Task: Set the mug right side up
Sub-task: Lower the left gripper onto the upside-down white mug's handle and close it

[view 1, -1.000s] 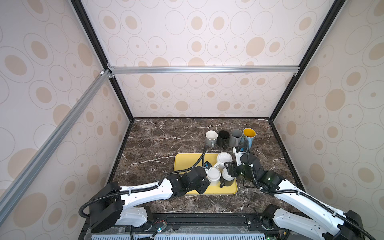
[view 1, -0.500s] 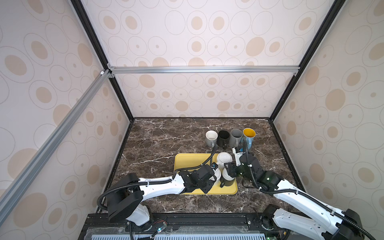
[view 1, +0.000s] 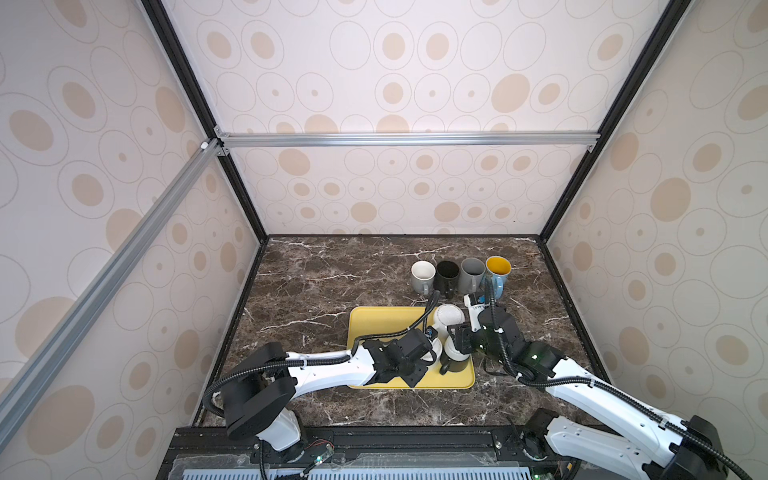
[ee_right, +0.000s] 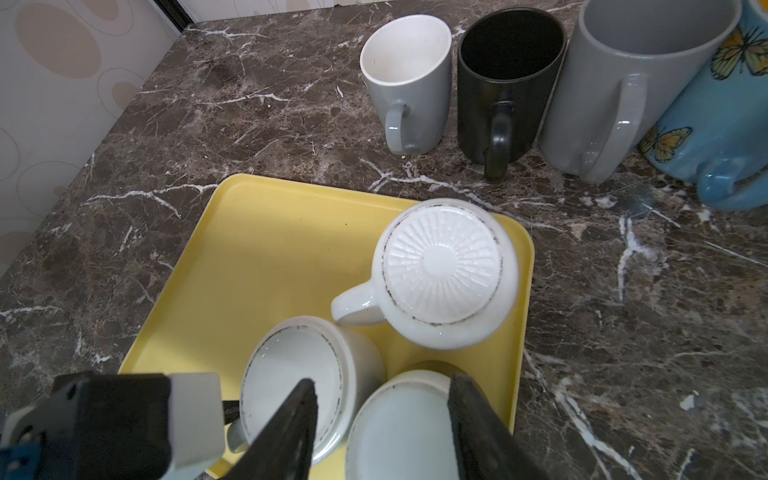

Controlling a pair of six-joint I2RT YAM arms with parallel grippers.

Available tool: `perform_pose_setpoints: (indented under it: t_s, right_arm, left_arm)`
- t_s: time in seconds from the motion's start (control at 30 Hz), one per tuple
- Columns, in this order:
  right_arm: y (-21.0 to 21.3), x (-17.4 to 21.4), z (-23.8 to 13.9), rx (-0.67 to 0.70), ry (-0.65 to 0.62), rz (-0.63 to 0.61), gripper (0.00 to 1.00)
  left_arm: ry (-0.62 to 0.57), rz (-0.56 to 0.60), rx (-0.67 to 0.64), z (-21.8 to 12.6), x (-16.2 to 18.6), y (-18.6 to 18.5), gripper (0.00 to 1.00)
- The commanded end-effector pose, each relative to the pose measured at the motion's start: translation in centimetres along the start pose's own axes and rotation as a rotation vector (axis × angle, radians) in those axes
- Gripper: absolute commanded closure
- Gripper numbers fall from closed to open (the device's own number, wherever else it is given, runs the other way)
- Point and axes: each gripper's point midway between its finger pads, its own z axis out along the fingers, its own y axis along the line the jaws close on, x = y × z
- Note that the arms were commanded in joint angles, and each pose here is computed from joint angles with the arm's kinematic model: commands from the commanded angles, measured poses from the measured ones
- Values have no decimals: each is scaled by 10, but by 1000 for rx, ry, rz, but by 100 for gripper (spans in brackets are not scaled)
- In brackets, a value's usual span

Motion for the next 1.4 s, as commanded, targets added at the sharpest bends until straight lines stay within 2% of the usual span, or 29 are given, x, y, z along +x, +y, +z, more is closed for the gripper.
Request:
perform_pose_setpoints:
  t_s: [0.0, 0.37, 0.53, 0.77, 0.93, 1.0, 1.37]
  right_arm:
    - [-1, 4, 1, 3, 4, 1, 46]
    - [-1, 4, 2, -1, 4, 5, 47]
    - [0, 4, 2, -3, 0, 6, 47]
    - [-1, 7, 5, -3, 8, 10, 47]
    - [-1, 8, 6, -2, 4, 11, 47]
    - [-1, 8, 6, -6, 6, 11, 47]
    - [0, 6, 5, -11, -3, 9, 47]
  left_arm:
    - [-26, 20, -8, -5, -15, -3, 69]
    - [-11, 11, -24, 0, -12, 1, 73]
    - [3, 8, -55, 2, -11, 6, 79]
    - [28, 11, -90, 4, -7, 14, 81]
    - [30, 5, -102, 4, -8, 17, 89]
    - [31, 5, -116, 3, -8, 19, 100]
    - [-38, 4, -213, -19, -22, 37, 100]
